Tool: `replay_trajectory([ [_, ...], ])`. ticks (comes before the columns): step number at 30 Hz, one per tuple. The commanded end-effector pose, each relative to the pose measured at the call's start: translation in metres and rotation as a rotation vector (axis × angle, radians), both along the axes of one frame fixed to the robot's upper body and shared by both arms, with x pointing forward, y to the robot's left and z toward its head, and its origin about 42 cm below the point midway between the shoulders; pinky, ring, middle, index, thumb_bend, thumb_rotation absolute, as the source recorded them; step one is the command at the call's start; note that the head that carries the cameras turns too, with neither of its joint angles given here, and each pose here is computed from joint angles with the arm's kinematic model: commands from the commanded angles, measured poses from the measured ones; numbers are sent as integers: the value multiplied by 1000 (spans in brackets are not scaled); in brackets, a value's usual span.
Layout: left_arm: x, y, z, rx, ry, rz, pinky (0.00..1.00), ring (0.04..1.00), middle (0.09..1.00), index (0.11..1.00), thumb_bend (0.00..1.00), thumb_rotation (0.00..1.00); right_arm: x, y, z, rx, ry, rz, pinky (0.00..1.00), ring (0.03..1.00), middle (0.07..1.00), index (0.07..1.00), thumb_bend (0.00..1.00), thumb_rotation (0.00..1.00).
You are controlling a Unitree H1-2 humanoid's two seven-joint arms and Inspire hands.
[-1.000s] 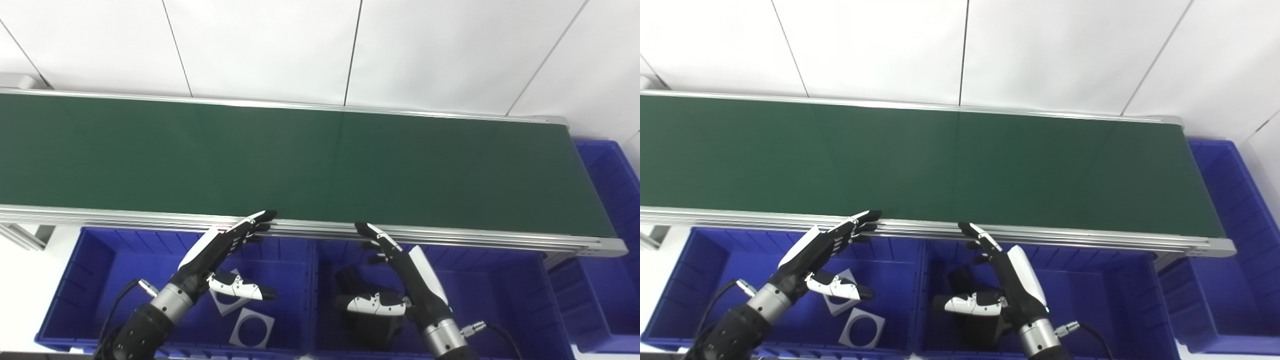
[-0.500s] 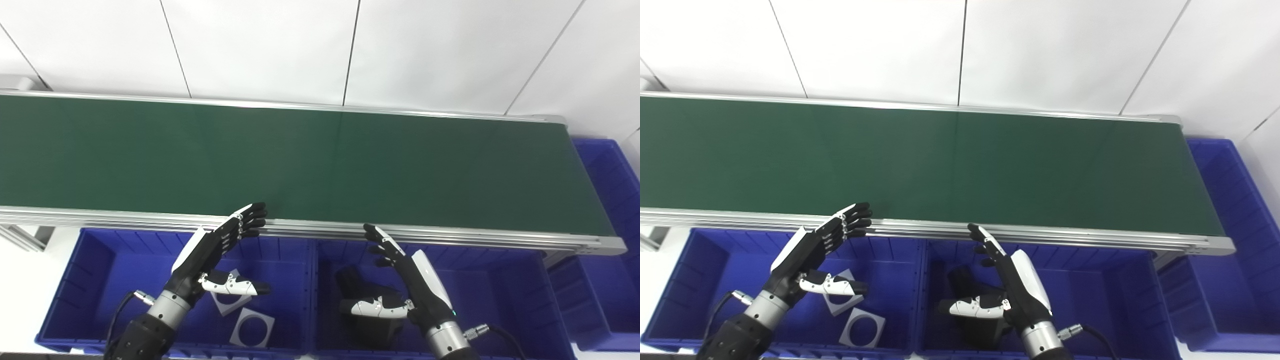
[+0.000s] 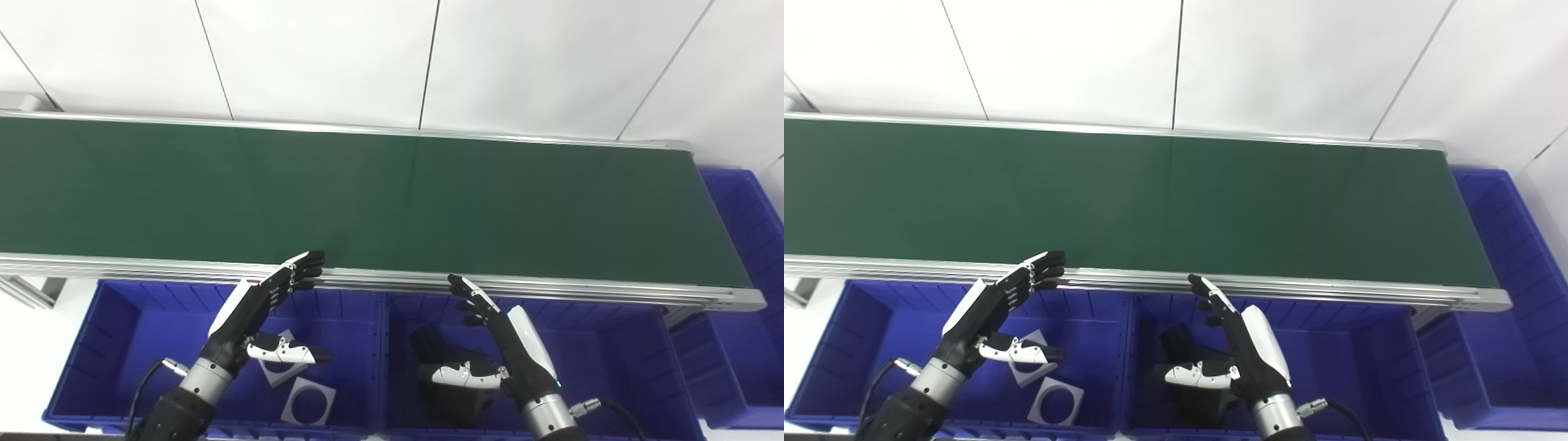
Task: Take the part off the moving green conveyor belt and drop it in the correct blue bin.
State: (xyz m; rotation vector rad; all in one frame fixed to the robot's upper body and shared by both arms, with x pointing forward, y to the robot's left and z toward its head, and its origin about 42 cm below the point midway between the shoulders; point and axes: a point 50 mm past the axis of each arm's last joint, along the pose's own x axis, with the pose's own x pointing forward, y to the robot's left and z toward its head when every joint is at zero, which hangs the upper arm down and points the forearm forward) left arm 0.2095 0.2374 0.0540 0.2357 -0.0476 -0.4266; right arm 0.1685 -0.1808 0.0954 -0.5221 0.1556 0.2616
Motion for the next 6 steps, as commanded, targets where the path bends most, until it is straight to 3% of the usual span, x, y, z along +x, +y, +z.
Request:
replay_trajectory([
  [1,4,2,8,15,-67,1,826,864,887,866,909,179,3,4,11,14,-62,0,748,822,877,901,750,199],
  [6,4,1,9,40,-75,1,812,855,881,852,924,206,3,4,10,18,-64,-1,742,814,871,892,758,210],
])
